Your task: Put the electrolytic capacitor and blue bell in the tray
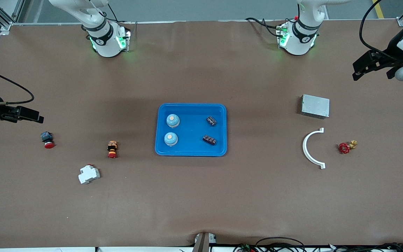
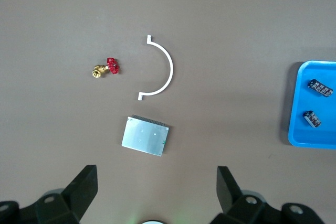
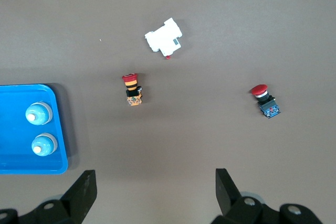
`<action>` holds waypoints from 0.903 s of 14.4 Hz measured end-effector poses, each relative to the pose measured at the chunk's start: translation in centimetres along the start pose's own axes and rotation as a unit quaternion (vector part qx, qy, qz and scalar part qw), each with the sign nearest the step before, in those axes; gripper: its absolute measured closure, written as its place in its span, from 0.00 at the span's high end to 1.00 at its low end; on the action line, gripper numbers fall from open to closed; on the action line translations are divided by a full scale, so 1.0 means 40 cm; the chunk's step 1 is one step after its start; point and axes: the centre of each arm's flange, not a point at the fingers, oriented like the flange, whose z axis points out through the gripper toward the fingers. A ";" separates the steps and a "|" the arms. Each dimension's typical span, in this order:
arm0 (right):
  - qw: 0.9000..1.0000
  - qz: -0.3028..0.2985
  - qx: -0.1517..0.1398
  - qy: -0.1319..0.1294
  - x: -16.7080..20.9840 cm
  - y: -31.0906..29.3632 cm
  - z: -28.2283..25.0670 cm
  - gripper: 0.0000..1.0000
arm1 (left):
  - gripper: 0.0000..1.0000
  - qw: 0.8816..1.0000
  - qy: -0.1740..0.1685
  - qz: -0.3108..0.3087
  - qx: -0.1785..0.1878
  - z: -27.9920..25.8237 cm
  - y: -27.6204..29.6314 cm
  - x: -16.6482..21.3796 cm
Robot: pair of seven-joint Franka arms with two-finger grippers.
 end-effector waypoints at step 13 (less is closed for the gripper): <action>0.999 0.002 -0.002 0.034 0.001 0.009 -0.082 1.00 | 1.00 1.000 0.017 0.000 -0.002 -0.019 0.002 0.005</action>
